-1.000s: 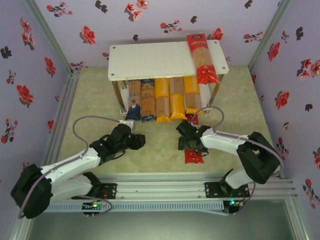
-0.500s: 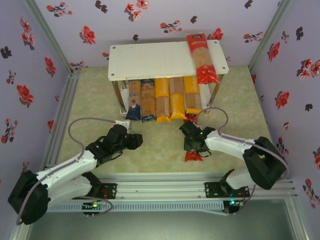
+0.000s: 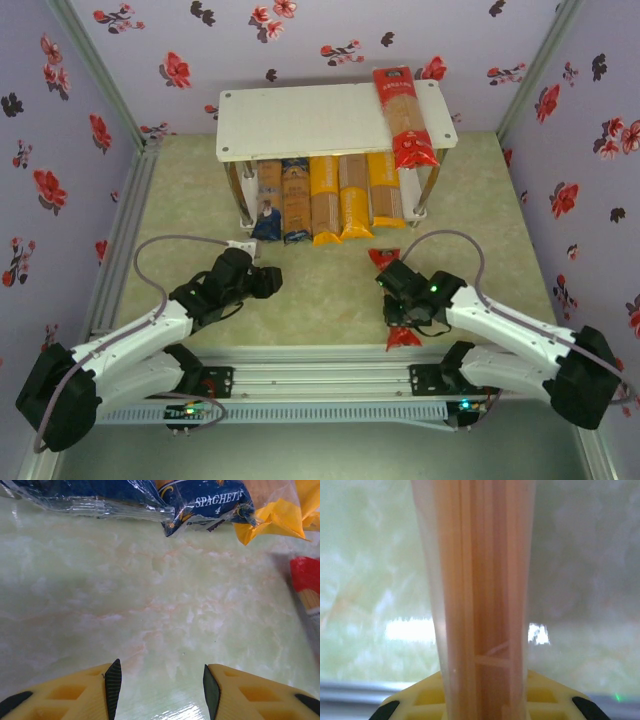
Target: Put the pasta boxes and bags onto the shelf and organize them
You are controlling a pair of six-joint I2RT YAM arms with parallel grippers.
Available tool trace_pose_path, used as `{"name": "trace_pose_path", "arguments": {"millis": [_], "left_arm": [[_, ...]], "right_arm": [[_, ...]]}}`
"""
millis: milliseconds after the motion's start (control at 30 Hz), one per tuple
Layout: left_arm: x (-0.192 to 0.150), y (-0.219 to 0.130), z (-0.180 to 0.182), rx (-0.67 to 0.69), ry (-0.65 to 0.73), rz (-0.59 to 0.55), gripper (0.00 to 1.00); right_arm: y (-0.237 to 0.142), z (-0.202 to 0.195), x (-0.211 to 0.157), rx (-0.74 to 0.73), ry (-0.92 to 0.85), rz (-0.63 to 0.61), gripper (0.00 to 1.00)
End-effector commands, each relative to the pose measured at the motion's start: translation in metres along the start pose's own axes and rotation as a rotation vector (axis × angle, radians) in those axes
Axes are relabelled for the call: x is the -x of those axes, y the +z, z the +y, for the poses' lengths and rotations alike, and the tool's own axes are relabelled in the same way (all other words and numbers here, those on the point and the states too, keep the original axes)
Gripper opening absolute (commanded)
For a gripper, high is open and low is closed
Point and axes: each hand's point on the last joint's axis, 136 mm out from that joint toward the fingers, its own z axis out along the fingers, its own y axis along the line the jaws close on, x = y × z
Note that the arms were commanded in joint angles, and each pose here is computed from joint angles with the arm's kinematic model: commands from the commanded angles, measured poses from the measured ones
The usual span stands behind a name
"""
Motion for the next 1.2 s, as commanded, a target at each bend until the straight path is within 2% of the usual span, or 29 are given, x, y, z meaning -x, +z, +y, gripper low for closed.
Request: {"name": "trace_pose_path", "arguments": {"millis": [0, 200, 367, 533, 633, 767, 833, 1033, 1167], "left_arm": [[0.015, -0.007, -0.007, -0.013, 0.019, -0.027, 0.49], [0.02, -0.008, -0.007, -0.006, 0.026, -0.028, 0.49], [0.023, -0.012, -0.008, -0.009, 0.027, -0.035, 0.49], [0.024, -0.015, -0.006, -0.002, 0.028, -0.042, 0.49], [0.025, -0.015, -0.006, 0.001, 0.031, -0.041, 0.49], [0.031, -0.018, -0.01, 0.0, 0.042, -0.047, 0.49], [0.036, -0.021, -0.012, -0.002, 0.05, -0.052, 0.49], [0.047, -0.026, -0.018, -0.009, 0.062, -0.07, 0.5], [0.05, -0.027, -0.019, -0.007, 0.068, -0.069, 0.5]], "right_arm": [[-0.045, 0.023, 0.003, 0.088, -0.031, -0.056, 0.0], [-0.11, 0.068, -0.015, 0.232, -0.245, -0.069, 0.0], [-0.169, 0.097, -0.017, 0.36, -0.416, -0.169, 0.0], [-0.227, 0.122, -0.002, 0.516, -0.509, -0.337, 0.0], [-0.277, 0.141, 0.025, 0.595, -0.543, -0.532, 0.0], [-0.344, 0.147, 0.086, 0.473, -0.519, -0.868, 0.0], [-0.37, 0.15, 0.111, 0.39, -0.508, -0.974, 0.0], [-0.411, 0.16, 0.181, 0.14, -0.483, -1.13, 0.0], [-0.405, 0.159, 0.229, 0.042, -0.435, -1.113, 0.0]]}}
